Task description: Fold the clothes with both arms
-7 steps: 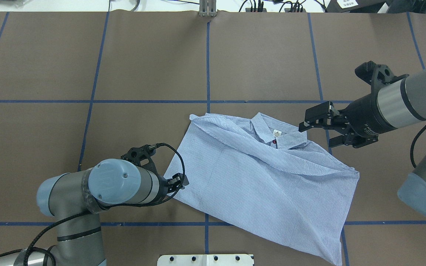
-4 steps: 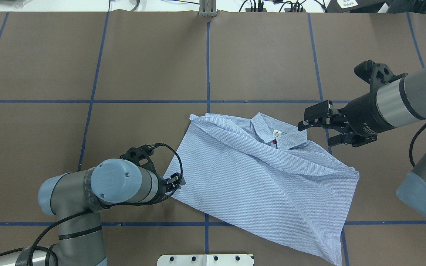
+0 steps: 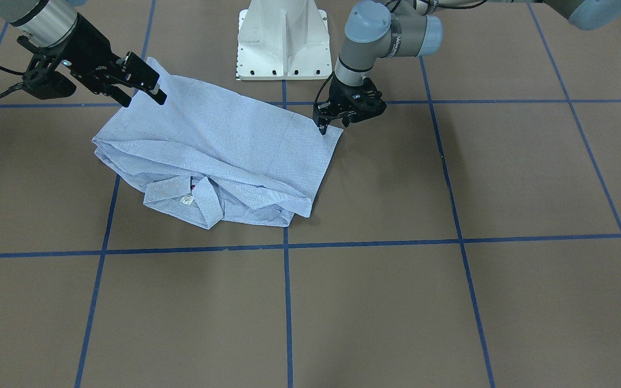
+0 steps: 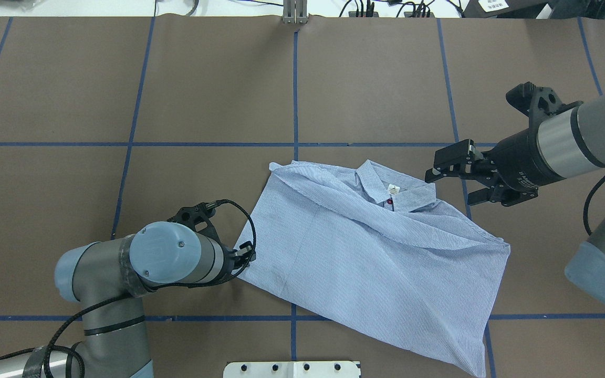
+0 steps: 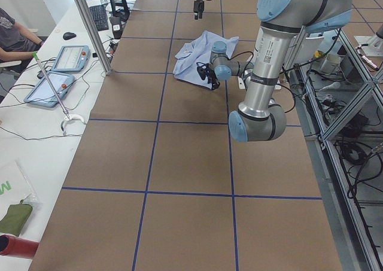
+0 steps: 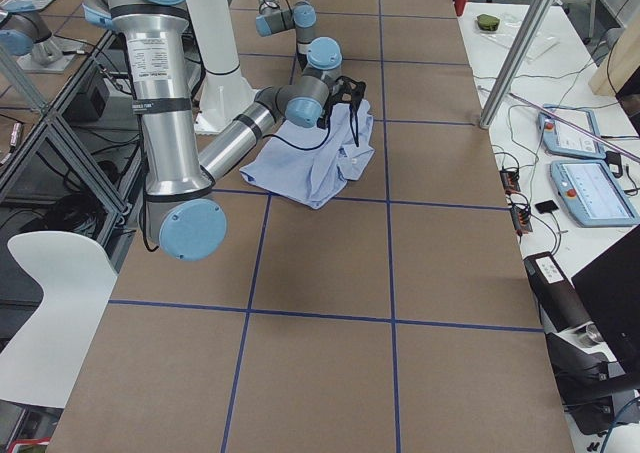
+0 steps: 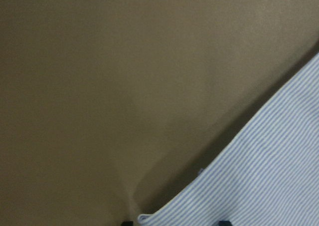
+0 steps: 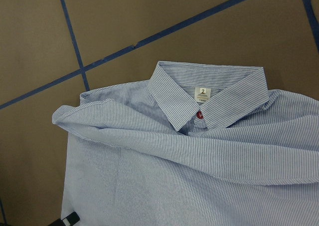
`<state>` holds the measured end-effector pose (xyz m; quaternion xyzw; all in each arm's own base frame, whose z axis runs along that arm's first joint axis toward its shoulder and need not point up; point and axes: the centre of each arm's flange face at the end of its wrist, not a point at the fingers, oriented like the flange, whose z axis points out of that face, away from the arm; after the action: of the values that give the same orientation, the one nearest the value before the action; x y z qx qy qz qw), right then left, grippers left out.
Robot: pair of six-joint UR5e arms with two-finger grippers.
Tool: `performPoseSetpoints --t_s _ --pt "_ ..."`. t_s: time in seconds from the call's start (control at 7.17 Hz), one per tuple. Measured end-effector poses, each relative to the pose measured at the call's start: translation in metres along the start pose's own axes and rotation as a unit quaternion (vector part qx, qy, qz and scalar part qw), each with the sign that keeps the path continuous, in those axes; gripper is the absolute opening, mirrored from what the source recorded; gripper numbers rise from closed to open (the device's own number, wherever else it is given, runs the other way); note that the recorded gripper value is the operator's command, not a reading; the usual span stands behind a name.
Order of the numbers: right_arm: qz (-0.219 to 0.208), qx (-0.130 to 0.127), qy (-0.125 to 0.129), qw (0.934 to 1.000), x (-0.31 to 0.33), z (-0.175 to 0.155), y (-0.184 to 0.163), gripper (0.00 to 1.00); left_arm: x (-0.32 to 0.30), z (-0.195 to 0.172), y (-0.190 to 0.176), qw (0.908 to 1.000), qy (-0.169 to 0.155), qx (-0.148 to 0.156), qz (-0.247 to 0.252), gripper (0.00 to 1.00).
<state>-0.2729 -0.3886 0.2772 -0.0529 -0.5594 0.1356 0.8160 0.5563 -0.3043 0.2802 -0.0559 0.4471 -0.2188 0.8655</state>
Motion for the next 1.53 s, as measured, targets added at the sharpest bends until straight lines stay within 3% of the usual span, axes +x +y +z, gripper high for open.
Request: performPoseSetpoints --t_s 0.42,0.7,0.98,1.26,1.53 --pt "0.003 0.003 0.001 1.0 0.002 -0.001 -0.003 1.0 0.005 -0.009 -0.014 0.9998 0.009 0.013 -0.008 0.0" --pt "0.004 0.005 0.002 1.0 0.003 -0.001 -0.005 1.0 0.016 -0.031 -0.056 0.9987 0.027 0.036 -0.023 0.0" --pt "0.005 0.007 0.0 1.0 0.003 -0.003 -0.006 1.0 0.039 -0.063 -0.123 0.9951 0.051 0.082 -0.025 0.0" --pt "0.004 0.007 -0.001 1.0 0.002 -0.005 -0.006 1.0 0.078 -0.067 -0.186 0.9901 0.062 0.126 -0.003 0.0" --pt "0.004 0.008 -0.001 1.0 0.001 -0.005 -0.006 1.0 0.102 -0.048 -0.233 0.9706 0.135 0.196 0.036 0.0"
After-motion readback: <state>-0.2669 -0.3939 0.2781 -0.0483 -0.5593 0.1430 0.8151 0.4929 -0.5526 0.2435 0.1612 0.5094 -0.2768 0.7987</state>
